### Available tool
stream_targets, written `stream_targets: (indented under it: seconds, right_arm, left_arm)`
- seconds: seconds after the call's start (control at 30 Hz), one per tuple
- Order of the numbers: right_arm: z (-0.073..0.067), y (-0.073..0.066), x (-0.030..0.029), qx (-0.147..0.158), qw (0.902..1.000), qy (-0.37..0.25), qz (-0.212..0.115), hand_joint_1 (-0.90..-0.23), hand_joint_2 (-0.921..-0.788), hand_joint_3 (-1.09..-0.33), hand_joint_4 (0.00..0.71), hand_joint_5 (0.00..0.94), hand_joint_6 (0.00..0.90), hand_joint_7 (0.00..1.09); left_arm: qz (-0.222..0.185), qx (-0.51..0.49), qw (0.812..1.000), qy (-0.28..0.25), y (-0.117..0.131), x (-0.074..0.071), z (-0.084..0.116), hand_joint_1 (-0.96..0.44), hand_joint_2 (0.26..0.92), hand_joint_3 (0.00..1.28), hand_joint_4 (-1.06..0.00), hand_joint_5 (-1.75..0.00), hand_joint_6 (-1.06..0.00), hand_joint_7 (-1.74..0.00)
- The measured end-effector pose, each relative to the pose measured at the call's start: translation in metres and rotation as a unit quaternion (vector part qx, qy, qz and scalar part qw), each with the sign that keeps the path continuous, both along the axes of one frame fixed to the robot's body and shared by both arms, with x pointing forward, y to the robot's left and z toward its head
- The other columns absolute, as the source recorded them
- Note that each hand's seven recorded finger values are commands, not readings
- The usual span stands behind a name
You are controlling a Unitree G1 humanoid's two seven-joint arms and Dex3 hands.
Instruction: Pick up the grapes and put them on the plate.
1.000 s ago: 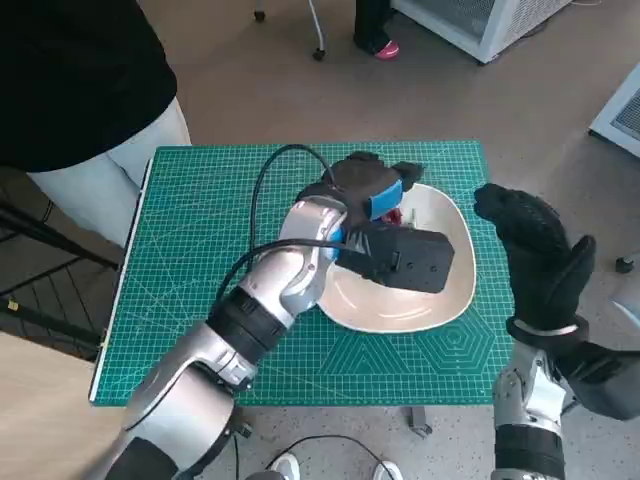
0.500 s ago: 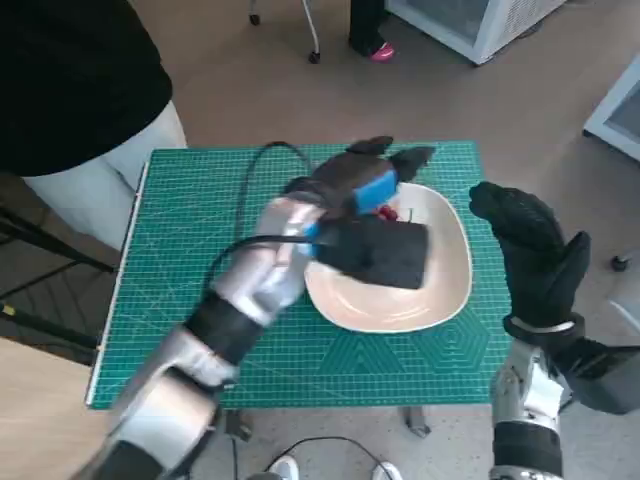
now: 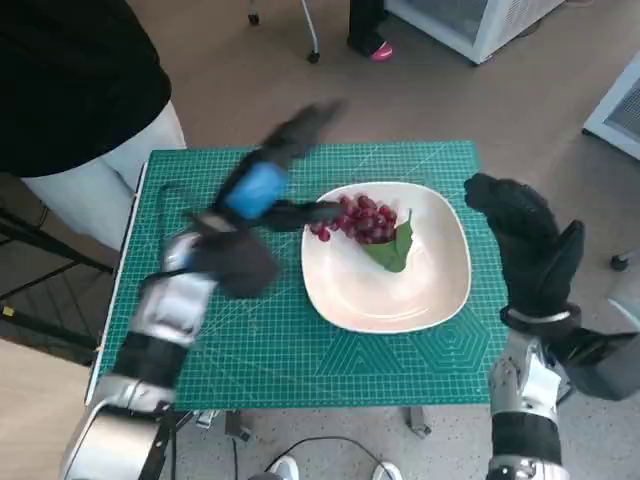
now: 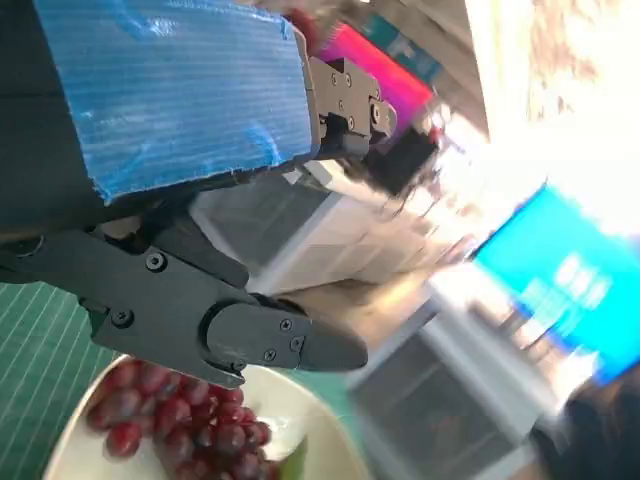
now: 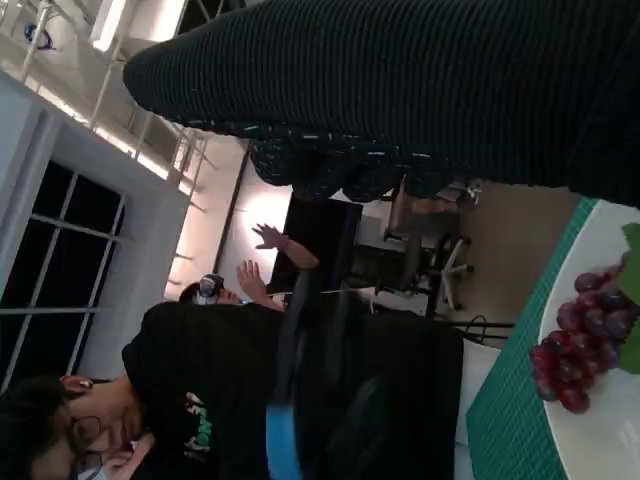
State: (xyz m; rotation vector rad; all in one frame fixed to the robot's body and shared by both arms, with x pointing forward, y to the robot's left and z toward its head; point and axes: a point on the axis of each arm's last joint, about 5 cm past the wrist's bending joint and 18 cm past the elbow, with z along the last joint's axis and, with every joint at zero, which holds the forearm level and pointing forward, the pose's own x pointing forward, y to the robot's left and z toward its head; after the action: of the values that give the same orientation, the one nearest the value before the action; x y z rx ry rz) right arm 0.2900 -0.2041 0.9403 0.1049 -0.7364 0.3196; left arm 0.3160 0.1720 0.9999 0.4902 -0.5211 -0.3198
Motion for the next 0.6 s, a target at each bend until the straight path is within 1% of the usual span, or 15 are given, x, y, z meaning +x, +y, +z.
stream_targets:
  seconds: [0.07,0.13,0.23,0.3,0.37,0.6]
  right_arm:
    - [0.0,0.001,0.0006,-0.001,1.0,-0.002,0.001,-0.387,-0.921,-0.507,0.598,0.009,0.502,0.01]
    - [0.001,0.003,0.0017,-0.002,1.0,-0.005,0.003,-0.391,-0.921,-0.501,0.602,0.009,0.507,0.01]
    - [0.002,0.006,0.0027,-0.004,0.9999,-0.008,0.005,-0.397,-0.921,-0.496,0.604,0.009,0.511,0.01]
    - [0.001,0.005,0.0025,-0.005,0.9999,-0.009,0.003,-0.399,-0.921,-0.495,0.605,0.008,0.513,0.01]
    - [0.0,0.003,0.0021,-0.007,0.9999,-0.009,-0.001,-0.404,-0.921,-0.494,0.605,0.008,0.514,0.01]
    - [-0.001,0.002,0.0019,-0.01,0.9999,-0.009,-0.003,-0.411,-0.921,-0.497,0.606,0.006,0.515,0.01]
  left_arm:
    - [-0.012,-0.049,0.998,0.024,0.013,-0.006,-0.01,-0.54,0.921,0.38,-0.12,0.0,-0.18,-0.01]
    - [-0.026,-0.094,0.995,0.036,0.024,-0.014,-0.019,-0.55,0.921,0.38,-0.1,-0.01,-0.17,-0.02]
    - [-0.044,-0.143,0.989,0.013,0.033,-0.028,-0.025,-0.54,0.921,0.37,-0.09,-0.01,-0.17,-0.03]
    - [-0.045,-0.161,0.986,-0.006,0.039,-0.038,-0.029,-0.53,0.921,0.37,-0.08,-0.01,-0.18,-0.04]
    - [-0.042,-0.172,0.984,-0.014,0.044,-0.047,-0.033,-0.52,0.921,0.36,-0.09,-0.01,-0.18,-0.04]
    - [-0.03,-0.217,0.976,-0.014,0.052,-0.069,-0.042,-0.46,0.921,0.32,-0.13,-0.03,-0.21,-0.06]
